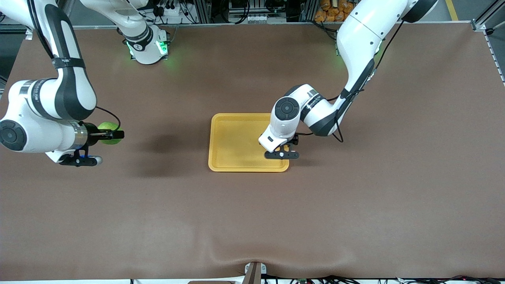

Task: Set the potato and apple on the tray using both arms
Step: 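Carry the potato with the left gripper over the tray, then open the left gripper to drop the potato while the right gripper lifts the apple, then move the apple with the right gripper over the tray while the left gripper withdraws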

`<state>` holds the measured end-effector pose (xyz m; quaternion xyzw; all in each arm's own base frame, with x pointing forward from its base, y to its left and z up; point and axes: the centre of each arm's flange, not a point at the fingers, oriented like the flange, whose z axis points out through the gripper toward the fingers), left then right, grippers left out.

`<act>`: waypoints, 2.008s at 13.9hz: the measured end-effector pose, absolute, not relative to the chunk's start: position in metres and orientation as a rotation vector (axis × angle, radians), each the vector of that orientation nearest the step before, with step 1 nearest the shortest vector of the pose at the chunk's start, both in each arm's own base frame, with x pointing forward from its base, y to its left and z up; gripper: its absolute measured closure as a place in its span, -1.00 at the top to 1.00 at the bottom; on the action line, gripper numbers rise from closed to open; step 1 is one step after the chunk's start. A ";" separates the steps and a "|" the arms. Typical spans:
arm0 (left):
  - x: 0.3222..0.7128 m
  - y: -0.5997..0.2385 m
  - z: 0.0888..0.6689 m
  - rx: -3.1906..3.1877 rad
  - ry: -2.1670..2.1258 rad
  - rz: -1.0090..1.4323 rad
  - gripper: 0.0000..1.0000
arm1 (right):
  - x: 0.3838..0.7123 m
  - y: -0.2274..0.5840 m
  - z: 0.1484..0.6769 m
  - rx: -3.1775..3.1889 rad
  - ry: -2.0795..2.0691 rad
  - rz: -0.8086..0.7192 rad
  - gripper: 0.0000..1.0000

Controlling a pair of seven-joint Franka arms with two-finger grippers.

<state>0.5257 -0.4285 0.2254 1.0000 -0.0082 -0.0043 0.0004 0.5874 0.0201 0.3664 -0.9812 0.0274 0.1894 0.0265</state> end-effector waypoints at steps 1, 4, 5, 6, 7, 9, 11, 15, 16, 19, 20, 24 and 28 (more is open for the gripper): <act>0.530 -0.427 0.234 3.147 -0.016 -0.010 1.00 | 0.587 0.029 0.366 -3.030 0.099 0.587 0.76; 0.550 -0.407 0.281 3.172 0.045 0.023 1.00 | 0.585 0.055 0.367 -3.019 0.148 0.599 0.76; 0.554 -0.400 0.300 3.179 0.066 0.038 1.00 | 0.584 0.064 0.367 -3.019 0.164 0.602 0.76; 0.557 -0.393 0.316 3.188 0.084 0.049 1.00 | 0.582 0.075 0.367 -3.016 0.186 0.606 0.76; 0.559 -0.386 0.331 3.195 0.102 0.058 1.00 | 0.581 0.088 0.368 -3.012 0.209 0.609 0.76; 0.565 -0.371 0.356 3.200 0.142 0.086 1.00 | 0.578 0.112 0.368 -3.006 0.245 0.611 0.76; 0.572 -0.355 0.381 3.194 0.192 0.120 1.00 | 0.575 0.134 0.369 -2.994 0.291 0.600 0.76; 0.585 -0.302 0.438 3.171 0.361 0.145 1.00 | 0.570 0.186 0.370 -2.993 0.387 0.524 0.76; 0.586 -0.287 0.452 3.177 0.388 0.151 1.00 | 0.568 0.200 0.371 -2.978 0.410 0.512 0.76; 0.588 -0.248 0.486 3.200 0.357 0.159 1.00 | 0.562 0.234 0.369 -2.949 0.474 0.471 0.76; 0.588 -0.235 0.495 3.206 0.346 0.139 1.00 | 0.559 0.248 0.366 -2.949 0.504 0.455 0.76; 0.584 -0.179 0.527 3.191 0.342 0.045 1.00 | 0.543 0.305 0.350 -2.953 0.581 0.402 0.76; 0.580 -0.126 0.560 3.223 0.255 -0.070 1.00 | 0.532 0.336 0.326 -2.956 0.635 0.384 0.76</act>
